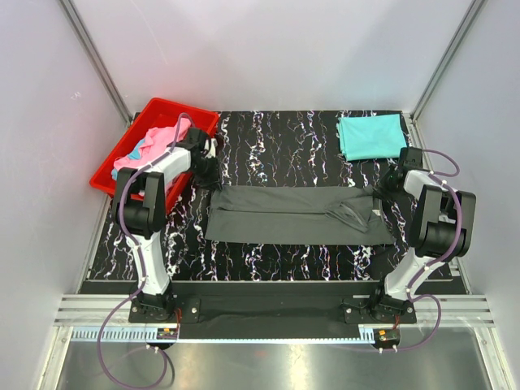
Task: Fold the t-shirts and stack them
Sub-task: Fold the tshirt
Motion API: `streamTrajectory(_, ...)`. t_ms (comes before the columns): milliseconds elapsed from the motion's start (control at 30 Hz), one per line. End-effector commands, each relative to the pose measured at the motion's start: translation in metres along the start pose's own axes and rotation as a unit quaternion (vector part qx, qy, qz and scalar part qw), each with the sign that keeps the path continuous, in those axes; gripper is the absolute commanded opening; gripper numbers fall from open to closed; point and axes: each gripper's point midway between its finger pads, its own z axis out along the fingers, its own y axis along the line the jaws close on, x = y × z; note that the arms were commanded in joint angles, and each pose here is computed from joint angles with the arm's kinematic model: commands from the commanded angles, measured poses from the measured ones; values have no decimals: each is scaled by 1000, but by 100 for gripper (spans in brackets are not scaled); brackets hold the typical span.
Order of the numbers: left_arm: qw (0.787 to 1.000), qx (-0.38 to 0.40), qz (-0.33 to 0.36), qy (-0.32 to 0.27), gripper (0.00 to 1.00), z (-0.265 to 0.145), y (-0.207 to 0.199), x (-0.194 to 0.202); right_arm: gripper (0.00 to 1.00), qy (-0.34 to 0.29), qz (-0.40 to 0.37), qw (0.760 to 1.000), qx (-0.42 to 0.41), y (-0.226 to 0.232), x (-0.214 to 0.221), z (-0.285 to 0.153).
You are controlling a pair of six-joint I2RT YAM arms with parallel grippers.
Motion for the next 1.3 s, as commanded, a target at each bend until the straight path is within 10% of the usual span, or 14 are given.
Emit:
streamTrajectory(0,998,39,20,-39,28,-21,-21,-22,0,-40,-12,999,-6,5,-19,-10)
streamTrajectory(967,998,-21,51,-4,38,-19,4,-8,0,-43,-13,999,-11,8,-22,-11)
streamTrajectory(1267,999,1,45,-13,0,-21,-7,-16,0,-51,-13,999,-1,5,-25,-13)
